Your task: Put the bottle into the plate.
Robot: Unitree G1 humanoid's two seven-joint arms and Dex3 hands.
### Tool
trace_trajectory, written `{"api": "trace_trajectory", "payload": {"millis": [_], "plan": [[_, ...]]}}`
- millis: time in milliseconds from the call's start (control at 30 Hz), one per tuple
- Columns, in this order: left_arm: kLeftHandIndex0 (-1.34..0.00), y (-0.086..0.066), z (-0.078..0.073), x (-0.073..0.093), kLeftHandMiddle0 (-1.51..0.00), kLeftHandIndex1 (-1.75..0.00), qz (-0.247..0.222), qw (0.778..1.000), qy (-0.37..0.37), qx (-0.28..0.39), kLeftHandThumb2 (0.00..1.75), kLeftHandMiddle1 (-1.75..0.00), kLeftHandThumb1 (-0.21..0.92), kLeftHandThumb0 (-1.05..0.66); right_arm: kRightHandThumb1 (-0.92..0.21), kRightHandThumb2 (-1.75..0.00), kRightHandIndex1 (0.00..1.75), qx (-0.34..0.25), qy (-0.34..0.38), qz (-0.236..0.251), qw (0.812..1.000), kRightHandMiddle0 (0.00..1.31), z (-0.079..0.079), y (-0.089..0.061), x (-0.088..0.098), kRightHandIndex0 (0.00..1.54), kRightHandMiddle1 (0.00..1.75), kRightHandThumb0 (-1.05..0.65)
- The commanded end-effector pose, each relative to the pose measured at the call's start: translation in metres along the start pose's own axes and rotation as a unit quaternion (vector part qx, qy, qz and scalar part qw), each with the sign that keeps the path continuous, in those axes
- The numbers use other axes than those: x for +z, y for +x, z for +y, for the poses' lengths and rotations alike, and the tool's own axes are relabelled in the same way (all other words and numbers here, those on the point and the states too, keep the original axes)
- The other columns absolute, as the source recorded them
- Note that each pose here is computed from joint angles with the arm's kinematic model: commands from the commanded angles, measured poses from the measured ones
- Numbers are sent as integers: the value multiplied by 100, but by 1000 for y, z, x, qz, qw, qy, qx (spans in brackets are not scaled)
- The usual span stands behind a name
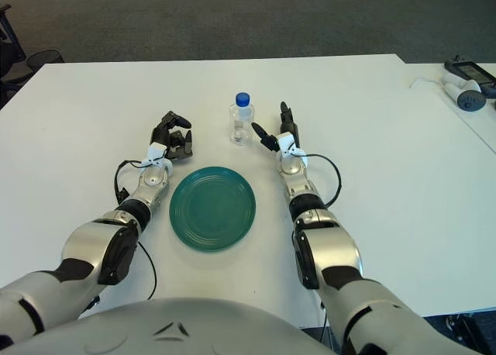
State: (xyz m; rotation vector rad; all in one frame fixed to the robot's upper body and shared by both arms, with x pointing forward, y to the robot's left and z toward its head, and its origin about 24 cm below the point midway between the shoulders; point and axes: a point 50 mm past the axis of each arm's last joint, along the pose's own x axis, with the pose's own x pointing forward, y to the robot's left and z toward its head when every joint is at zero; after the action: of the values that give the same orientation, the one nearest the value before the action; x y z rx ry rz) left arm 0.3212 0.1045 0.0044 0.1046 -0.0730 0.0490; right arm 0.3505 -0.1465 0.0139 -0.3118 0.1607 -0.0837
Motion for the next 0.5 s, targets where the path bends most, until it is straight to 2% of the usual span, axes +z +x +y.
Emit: {"api": "trace_trajectory", "payload": {"millis": [0,467], "plan": [[-61,-15,4,-19,-116,-175,40,999,13,-1,131,-175,32,-48,-92,-29,0,24,-9,51,998,0,7,-7,-21,0,0,-105],[-59,-19,7,-27,-112,-175,59,997,39,0,129,-175,34,-47,-92,-38,0,68,-34,50,996,0,10,-12,-30,0,0,-105]]}}
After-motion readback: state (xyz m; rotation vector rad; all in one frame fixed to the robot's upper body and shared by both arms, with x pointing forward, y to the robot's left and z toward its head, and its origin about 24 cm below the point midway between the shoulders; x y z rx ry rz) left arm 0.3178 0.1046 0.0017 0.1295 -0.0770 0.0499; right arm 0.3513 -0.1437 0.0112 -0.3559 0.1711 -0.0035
